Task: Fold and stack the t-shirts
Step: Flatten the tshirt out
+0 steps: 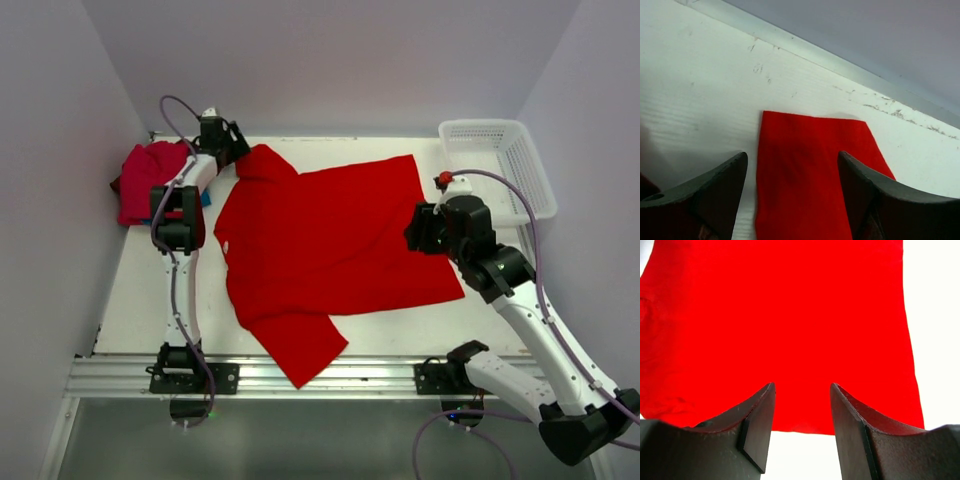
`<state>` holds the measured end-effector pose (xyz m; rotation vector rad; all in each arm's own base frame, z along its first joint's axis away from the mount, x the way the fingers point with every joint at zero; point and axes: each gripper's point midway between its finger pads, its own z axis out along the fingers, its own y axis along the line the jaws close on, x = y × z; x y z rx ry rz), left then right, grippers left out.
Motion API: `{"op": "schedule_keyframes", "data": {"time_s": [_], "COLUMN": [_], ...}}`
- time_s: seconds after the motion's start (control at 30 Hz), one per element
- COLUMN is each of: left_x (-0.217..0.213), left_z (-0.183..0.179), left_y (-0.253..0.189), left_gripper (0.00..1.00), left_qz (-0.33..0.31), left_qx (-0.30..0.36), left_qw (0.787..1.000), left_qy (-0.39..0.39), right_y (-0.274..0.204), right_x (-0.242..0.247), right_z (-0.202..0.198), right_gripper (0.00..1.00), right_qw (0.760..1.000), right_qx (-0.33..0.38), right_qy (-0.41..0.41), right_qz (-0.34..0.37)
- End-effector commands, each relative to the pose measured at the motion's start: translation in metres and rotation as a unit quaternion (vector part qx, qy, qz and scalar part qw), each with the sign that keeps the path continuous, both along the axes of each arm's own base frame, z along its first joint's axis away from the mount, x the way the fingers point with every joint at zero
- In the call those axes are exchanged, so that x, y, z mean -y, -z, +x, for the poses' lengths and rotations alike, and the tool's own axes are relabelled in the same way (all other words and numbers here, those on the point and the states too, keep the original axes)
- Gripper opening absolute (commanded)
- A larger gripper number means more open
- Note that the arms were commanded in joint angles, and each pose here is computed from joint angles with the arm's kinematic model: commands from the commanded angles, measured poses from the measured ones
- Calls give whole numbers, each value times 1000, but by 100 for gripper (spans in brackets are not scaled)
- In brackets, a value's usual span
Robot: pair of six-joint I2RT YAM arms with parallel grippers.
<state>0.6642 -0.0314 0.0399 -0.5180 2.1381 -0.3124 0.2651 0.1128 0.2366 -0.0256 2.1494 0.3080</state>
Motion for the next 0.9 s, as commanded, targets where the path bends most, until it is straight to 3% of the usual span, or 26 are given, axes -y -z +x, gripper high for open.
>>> {"op": "schedule_keyframes", "data": {"time_s": [0.0, 0.1, 0.13, 0.23, 0.53, 0.6, 0.87], "left_x": [17, 33, 36, 46, 49, 48, 45], "left_z": [14, 16, 16, 19, 15, 16, 17], "left_y": [3, 10, 19, 23, 4, -10, -76], "left_gripper": [76, 61, 49, 33, 6, 0, 0], "left_qz": [-67, -112, -123, -154, -153, -144, -119], "left_qx": [23, 30, 25, 34, 52, 64, 123], "left_qw": [997, 992, 991, 986, 984, 985, 981], "left_qy": [24, 44, 47, 58, 71, 75, 90], "right_y": [-1, -2, -2, -2, 3, 6, 19], "right_x": [4, 7, 8, 9, 7, 6, 6], "right_z": [-10, -11, -11, -12, -13, -13, -10], "right_gripper": [51, 50, 49, 49, 48, 47, 48], "right_qw": [1000, 1000, 1000, 1000, 1000, 1000, 1000], "right_qx": [-6, -7, -7, -9, -10, -13, -17], "right_qy": [2, 7, 10, 12, 10, 9, 13], "right_qz": [-4, -7, -8, -6, -1, -1, -5]}}
